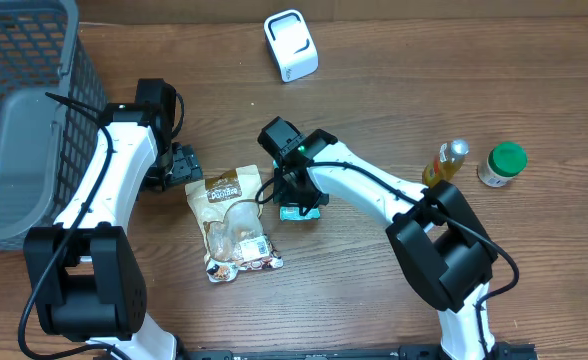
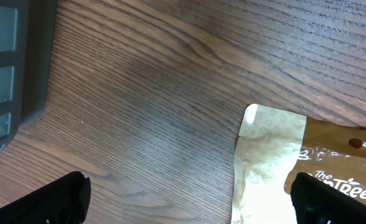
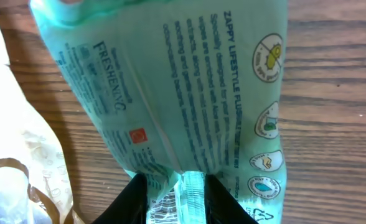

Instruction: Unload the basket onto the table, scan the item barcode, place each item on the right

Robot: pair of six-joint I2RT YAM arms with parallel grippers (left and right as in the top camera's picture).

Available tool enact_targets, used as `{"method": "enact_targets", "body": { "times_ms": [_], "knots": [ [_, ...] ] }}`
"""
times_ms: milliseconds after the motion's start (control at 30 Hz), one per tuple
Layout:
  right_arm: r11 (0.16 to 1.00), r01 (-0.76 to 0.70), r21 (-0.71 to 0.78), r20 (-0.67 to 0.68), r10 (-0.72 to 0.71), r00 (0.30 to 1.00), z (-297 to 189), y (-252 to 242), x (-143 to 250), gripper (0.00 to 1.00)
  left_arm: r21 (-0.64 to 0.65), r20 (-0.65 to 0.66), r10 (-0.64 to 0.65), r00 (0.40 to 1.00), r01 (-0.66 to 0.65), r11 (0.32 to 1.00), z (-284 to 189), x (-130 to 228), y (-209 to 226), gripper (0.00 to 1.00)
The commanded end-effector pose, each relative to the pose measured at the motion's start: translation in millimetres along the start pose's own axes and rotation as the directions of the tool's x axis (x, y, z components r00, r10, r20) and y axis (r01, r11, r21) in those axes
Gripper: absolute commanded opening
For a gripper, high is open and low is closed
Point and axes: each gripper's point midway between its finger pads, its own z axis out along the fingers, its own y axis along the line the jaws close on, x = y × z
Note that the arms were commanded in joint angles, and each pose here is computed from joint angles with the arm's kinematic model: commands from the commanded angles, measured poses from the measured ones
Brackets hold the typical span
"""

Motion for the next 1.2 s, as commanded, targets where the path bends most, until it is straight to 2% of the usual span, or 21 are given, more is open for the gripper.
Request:
{"method": "enact_targets", "body": {
  "times_ms": [0,33,67,167,300,433,567,767,833,900,1067,1167],
  "knots": [
    [1.0,-0.015,0.024,-0.05,0.016,0.999,25.0,-13.2,15.5,0.36,-0.023,0.0,-0.008,1.0,0.008,1.0,3.4,-1.4,3.6,0.99],
    [1.0,-0.015,0.017,-0.052,0.016,0.999,25.7,-12.2,16.1,0.47,-0.023,0.0,-0.008,1.0,0.008,1.0,3.4,-1.5,3.7,0.99],
    [1.0,-0.014,0.015,-0.053,0.015,0.998,26.0,-11.8,16.3,0.52,-0.023,0.0,-0.008,1.0,0.008,1.0,3.4,-1.4,3.6,1.0],
    [1.0,-0.007,0.015,-0.054,0.008,0.998,26.0,-12.1,16.6,0.55,-0.023,0.0,-0.008,1.0,0.008,1.0,3.4,-1.4,3.6,1.0],
    [1.0,-0.008,0.015,-0.054,0.008,0.999,26.0,-12.2,16.3,0.73,-0.023,0.0,-0.008,1.0,0.008,1.0,3.4,-1.4,3.6,1.0],
    [0.999,0.038,0.009,-0.05,-0.037,0.998,23.5,-10.2,13.9,0.78,-0.023,0.0,-0.008,1.0,0.008,1.0,3.4,-1.4,3.6,0.99],
    [0.998,0.057,0.012,-0.026,-0.057,0.998,1.8,-0.6,0.6,0.79,-0.023,0.0,-0.008,1.0,0.008,1.0,3.4,-1.4,3.6,0.99],
    [0.994,0.057,0.093,0.018,-0.059,0.998,-37.4,-2.9,-17.1,0.79,-0.023,0.0,-0.008,1.0,0.008,1.0,3.4,-1.4,3.6,1.0],
    [0.993,0.057,0.105,0.004,-0.058,0.998,-43.8,-4.5,-14.9,0.85,-0.023,0.0,-0.008,1.0,0.008,1.0,3.4,-1.4,3.6,1.0],
    [0.992,0.058,0.111,-0.004,-0.058,0.998,-44.7,-5.9,-13.4,1.0,-0.023,0.0,-0.008,1.0,0.008,1.0,3.4,-1.4,3.6,1.0],
    [0.991,0.058,0.119,-0.015,-0.056,0.998,-44.2,-8.2,-10.7,0.98,-0.023,0.0,-0.008,1.0,0.008,1.0,3.4,-1.4,3.6,1.0],
    [0.99,0.055,0.127,-0.029,-0.052,0.998,-43.2,-10.9,-7.0,0.76,-0.023,0.0,-0.008,1.0,0.008,1.0,3.4,-1.4,3.6,1.0]
  ]
}}
